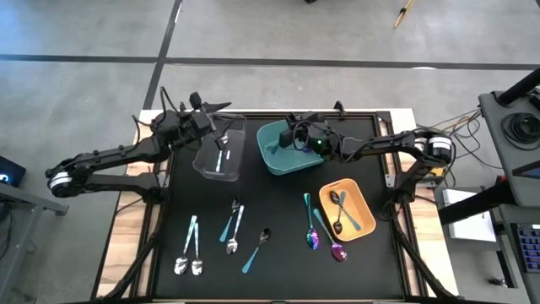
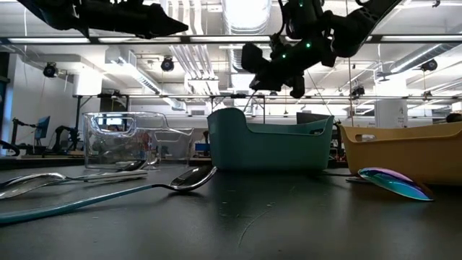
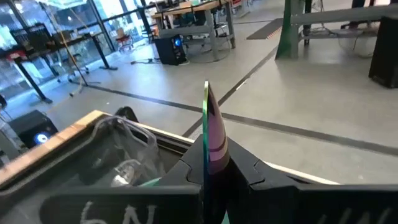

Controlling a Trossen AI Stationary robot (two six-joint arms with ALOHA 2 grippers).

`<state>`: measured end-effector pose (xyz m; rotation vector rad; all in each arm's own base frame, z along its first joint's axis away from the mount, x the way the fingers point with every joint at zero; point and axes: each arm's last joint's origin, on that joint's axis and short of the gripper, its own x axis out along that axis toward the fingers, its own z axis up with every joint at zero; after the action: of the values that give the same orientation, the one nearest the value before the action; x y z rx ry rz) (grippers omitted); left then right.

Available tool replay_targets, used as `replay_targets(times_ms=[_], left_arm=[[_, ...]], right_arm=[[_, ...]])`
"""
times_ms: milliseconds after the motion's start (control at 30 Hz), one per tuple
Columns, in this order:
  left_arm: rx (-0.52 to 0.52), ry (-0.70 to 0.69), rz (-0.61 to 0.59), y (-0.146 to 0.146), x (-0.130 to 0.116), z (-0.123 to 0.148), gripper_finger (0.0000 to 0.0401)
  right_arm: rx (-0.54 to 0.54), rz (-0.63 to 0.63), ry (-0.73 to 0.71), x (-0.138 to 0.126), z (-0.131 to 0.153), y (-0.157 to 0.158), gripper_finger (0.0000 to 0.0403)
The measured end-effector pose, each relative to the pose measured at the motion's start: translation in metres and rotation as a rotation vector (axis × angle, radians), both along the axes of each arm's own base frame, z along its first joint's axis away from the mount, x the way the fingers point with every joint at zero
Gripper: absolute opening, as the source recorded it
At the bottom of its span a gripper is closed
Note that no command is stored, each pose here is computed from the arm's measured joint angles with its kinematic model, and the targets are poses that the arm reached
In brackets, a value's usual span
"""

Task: Sort silverware by color (type)
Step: Put the purple spoon into the green bin

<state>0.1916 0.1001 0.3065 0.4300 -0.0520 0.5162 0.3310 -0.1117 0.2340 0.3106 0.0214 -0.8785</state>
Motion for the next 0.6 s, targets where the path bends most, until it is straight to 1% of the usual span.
replay_targets(times_ms=[133, 267, 600], left_arm=[[-0.026, 0.047, 0.003, 0.000, 0.001, -0.005, 0.0196], [-0.033, 0.051, 0.003, 0.000, 0.001, -0.006, 0.0196], [-0.087, 0.059, -0.003, 0.000, 0.001, -0.010, 0.0196]], right_arm=[[-0.008, 0.002, 0.055, 0.002, -0.007, -0.001, 0.0013], [0.000, 0.001, 0.063, 0.003, -0.012, -0.001, 0.0013], [0.006, 0.006, 0.110, 0.008, -0.026, -0.002, 0.0013]])
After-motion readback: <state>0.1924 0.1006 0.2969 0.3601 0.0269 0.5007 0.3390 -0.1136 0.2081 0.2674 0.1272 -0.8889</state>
